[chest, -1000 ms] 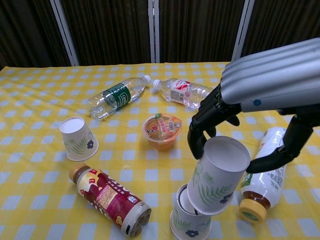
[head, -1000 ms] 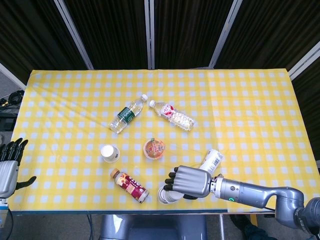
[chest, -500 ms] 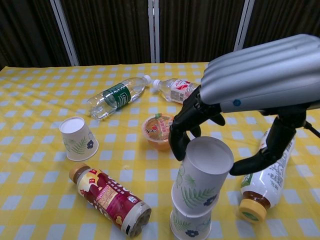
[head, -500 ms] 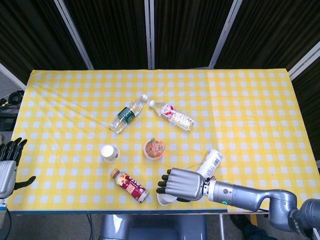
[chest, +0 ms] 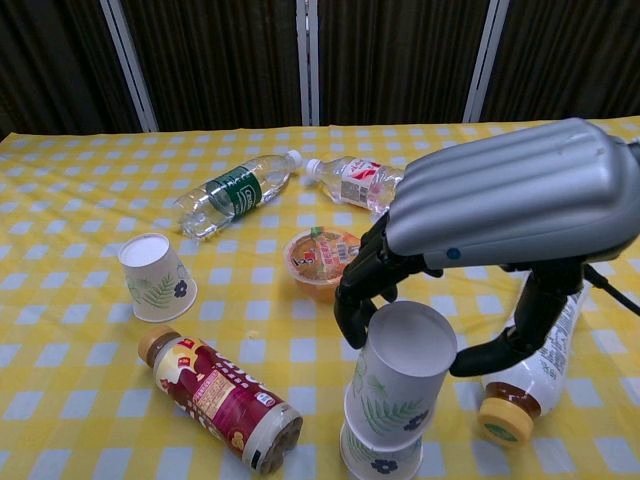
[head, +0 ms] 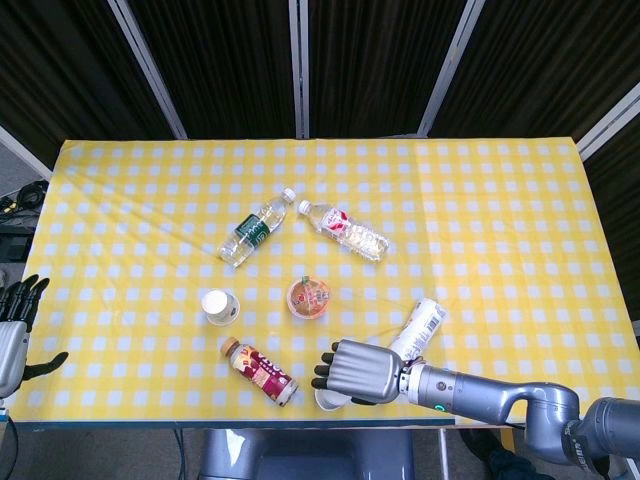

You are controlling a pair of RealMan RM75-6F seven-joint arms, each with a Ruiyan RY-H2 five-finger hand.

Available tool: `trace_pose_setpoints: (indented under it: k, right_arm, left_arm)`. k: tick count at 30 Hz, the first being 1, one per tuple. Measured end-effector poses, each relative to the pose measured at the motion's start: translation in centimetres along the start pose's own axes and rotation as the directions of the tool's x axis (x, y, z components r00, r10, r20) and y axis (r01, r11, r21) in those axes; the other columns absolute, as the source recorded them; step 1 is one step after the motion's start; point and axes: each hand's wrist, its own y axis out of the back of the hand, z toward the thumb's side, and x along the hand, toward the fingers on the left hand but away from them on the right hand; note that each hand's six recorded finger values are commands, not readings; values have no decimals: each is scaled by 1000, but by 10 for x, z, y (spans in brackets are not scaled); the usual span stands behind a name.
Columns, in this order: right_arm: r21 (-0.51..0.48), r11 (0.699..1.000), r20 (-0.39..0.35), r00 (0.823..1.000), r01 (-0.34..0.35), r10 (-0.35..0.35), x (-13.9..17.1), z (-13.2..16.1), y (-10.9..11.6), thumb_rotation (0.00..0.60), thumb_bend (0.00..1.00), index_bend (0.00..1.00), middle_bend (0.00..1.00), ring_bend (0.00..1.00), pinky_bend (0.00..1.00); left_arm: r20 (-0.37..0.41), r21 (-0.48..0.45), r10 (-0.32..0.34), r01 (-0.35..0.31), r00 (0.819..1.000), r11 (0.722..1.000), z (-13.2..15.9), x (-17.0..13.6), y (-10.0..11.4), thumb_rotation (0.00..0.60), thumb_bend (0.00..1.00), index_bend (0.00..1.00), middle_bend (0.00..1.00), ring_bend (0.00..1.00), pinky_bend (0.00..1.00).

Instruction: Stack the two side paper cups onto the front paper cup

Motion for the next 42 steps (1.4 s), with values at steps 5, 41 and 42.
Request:
trace_pose_setpoints:
  k: [5, 41, 42]
  right_arm:
    - [11, 1000, 11, 1000, -10, 9, 2, -3, -4, 600, 295, 292, 353, 338, 525]
    - [318, 929, 526, 779, 191, -341, 137, -88, 5, 600, 0, 0, 0, 0, 0]
    - [305, 933, 566, 752, 189, -337, 146, -92, 0, 600, 0, 0, 0, 0, 0]
  left_arm:
    - [0, -2, 1, -1, 1000, 1000, 0, 0, 0, 600, 0, 0, 0, 0, 0]
    - [147, 1, 4, -4, 989, 1000, 30, 9, 2, 600, 0, 0, 0, 0, 0]
    - [167, -1, 8, -8, 986, 1000, 34, 12, 2, 600, 0, 0, 0, 0, 0]
